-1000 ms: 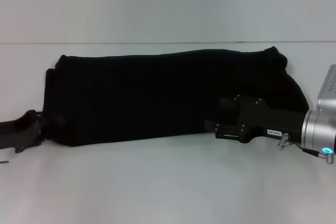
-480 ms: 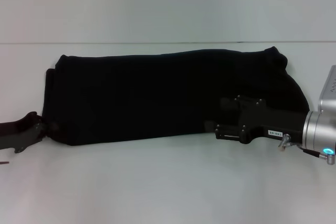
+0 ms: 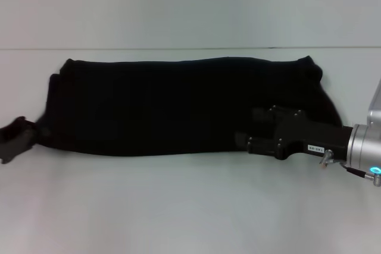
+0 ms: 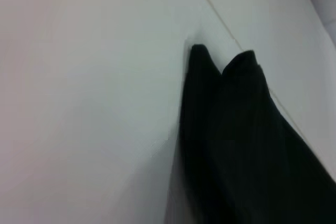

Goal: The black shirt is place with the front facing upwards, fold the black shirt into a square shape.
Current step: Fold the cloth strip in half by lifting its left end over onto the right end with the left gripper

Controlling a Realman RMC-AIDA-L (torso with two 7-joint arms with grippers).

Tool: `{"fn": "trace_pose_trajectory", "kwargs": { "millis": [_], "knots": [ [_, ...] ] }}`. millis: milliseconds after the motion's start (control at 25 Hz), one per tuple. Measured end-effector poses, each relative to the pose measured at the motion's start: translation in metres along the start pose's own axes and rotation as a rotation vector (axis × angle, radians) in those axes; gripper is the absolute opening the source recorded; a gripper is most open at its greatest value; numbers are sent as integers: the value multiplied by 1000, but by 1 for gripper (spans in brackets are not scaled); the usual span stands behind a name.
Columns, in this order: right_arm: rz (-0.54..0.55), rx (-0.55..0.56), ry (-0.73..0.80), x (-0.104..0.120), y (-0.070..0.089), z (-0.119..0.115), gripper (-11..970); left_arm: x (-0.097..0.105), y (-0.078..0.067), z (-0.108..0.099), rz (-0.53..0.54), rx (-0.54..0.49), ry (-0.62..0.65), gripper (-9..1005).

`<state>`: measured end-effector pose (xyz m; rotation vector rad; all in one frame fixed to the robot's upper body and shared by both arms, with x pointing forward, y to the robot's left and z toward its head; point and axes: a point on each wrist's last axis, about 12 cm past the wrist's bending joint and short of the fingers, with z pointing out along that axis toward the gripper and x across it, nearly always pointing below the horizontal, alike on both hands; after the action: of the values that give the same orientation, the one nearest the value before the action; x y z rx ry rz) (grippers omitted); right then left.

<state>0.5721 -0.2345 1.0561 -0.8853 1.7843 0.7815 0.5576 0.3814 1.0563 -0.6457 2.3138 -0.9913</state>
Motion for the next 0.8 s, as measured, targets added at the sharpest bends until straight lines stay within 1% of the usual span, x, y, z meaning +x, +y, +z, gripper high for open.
{"fn": "trace_pose_trajectory", "kwargs": {
  "millis": [240,280,320,440,520,600,640,680,720,800],
  "knots": [
    [31,55,-27,2,-7,-10,842,-17,14,-26,-30,-18,-87,44],
    [37,65,-32,3,-8,-12,842,-17,14,-26,-30,-18,-87,44],
    [42,74,-35,3,-9,-14,842,-24,20,-36,-46,-22,-123,44],
    [55,95,-42,5,-11,-18,842,-29,22,-44,-60,-17,-153,44],
    [62,108,-42,7,-12,-20,842,-32,19,-45,-63,2,-160,44],
    [70,123,-41,9,-13,-22,842,-36,9,-41,-57,42,-157,44],
    [75,130,-39,11,-13,-23,842,-39,-5,-34,-41,93,-151,44],
    [80,139,-37,13,-14,-24,842,-40,-9,-32,-35,106,-150,44],
    [84,148,-34,14,-14,-25,841,-42,-19,-26,-21,141,-147,44],
    [95,168,-27,18,-15,-27,841,-45,-46,-9,19,220,-135,44]
  ]
}}
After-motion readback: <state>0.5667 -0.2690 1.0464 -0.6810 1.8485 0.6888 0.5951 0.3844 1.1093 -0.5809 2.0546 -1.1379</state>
